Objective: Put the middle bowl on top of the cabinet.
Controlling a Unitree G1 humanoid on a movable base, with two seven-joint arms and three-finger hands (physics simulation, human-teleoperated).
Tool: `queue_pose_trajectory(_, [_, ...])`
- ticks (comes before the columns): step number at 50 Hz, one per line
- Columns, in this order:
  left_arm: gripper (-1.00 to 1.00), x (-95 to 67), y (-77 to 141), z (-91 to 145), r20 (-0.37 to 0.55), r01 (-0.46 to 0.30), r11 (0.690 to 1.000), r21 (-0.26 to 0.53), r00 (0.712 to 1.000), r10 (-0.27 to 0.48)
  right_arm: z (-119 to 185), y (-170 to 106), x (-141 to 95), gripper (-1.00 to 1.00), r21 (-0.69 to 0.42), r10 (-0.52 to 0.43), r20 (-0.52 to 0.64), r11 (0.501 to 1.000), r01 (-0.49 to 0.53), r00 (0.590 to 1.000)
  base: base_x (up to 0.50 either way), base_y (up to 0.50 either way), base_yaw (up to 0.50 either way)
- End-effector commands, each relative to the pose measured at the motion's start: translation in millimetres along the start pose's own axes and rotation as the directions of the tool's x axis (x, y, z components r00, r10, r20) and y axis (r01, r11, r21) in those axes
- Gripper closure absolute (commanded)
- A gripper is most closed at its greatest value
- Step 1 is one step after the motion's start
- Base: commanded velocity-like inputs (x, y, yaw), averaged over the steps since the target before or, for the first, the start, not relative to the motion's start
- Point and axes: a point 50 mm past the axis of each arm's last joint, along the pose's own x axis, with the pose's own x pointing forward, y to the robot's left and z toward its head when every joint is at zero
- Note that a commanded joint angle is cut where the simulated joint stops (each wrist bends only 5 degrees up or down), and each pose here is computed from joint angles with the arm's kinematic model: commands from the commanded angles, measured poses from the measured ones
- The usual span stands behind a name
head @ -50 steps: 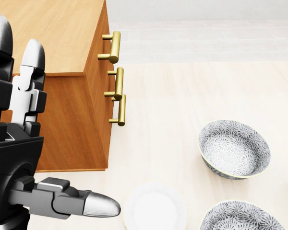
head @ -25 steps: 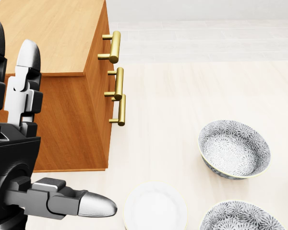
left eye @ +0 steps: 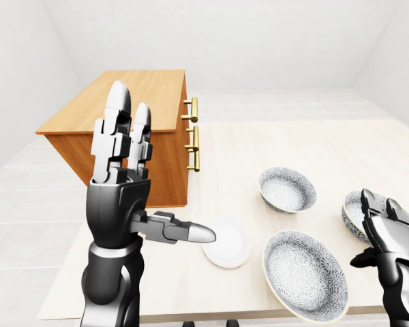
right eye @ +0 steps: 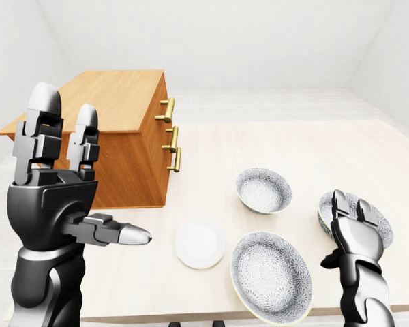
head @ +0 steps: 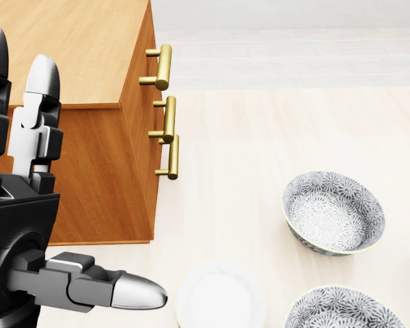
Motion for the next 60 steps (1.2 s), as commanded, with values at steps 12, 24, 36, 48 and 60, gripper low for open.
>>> queue_pose_trajectory(12, [-1.00,3.3,-1,8,0.047,0.010,1.000,0.001,0.999,-0.010,-5,21,10,-1.00,-0.069,0.035,-0.028,0.997,-0.037,0.999,0.00,0.00,0.00])
queue_pose_trajectory(24, [-1.00,10.3,-3,21,0.128,0.025,1.000,0.009,0.991,-0.026,-8,-1,27,-1.00,-0.089,0.005,-0.055,0.996,-0.010,0.998,0.00,0.00,0.00])
queue_pose_trajectory(36, [-1.00,13.4,-4,23,0.148,0.041,0.999,0.011,0.988,-0.042,-28,14,28,-1.00,-0.167,0.031,-0.144,0.984,-0.056,0.989,0.00,0.00,0.00])
queue_pose_trajectory(48, [-1.00,12.6,-4,29,0.172,0.037,0.999,0.011,0.984,-0.039,-22,23,29,1.00,-0.180,0.048,-0.125,0.981,-0.070,0.991,0.00,0.00,0.00])
queue_pose_trajectory(60, [-1.00,10.3,-8,31,0.176,0.048,0.999,-0.005,0.983,-0.046,-26,27,28,1.00,-0.192,0.048,-0.150,0.978,-0.077,0.988,0.00,0.00,0.00])
